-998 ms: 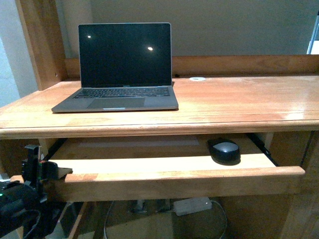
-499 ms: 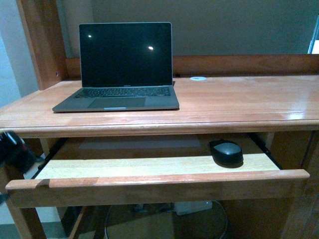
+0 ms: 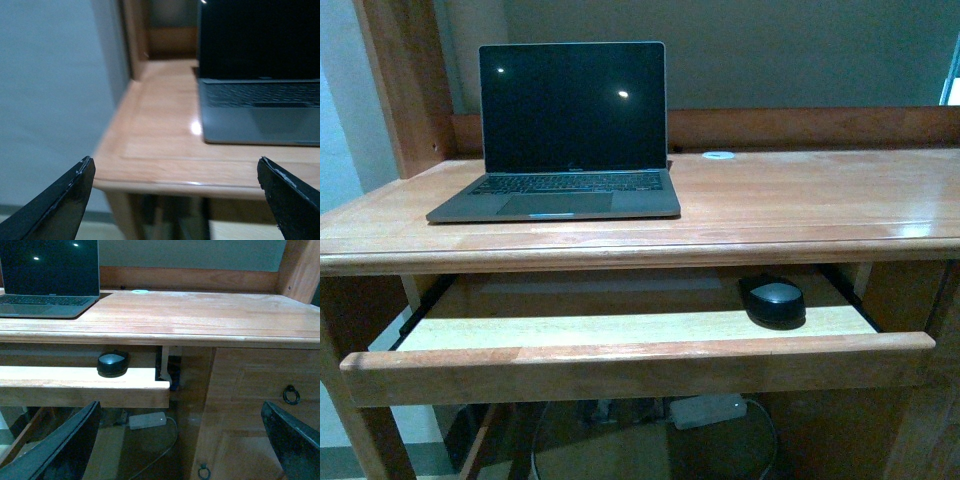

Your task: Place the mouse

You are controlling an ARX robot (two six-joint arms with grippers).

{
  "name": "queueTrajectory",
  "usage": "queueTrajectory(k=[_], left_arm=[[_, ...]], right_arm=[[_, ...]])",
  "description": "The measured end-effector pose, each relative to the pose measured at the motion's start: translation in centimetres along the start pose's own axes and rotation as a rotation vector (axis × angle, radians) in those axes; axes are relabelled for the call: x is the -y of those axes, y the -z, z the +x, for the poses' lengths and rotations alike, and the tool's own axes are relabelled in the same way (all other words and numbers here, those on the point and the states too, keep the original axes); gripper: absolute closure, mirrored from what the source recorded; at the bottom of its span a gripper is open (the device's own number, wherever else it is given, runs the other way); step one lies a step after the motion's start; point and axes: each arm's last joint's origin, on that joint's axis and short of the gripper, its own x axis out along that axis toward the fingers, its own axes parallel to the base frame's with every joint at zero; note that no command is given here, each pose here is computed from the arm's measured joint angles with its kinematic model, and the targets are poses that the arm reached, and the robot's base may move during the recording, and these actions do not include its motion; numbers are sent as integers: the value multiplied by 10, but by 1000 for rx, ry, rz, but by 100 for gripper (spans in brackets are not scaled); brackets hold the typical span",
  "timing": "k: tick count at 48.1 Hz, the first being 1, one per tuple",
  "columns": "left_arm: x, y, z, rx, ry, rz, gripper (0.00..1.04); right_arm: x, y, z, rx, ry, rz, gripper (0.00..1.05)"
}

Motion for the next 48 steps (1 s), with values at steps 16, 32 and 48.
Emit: queueTrajectory(k=[16, 32, 48], left_arm=[[11, 28, -51, 78, 147, -109, 58], [8, 55, -92, 58, 137, -136, 103], [5, 71, -123, 53, 136, -139, 103]], right_arm=[[0, 0, 0, 0, 0, 0, 7], [0, 0, 0, 0, 0, 0, 7], [0, 0, 0, 0, 0, 0, 7]])
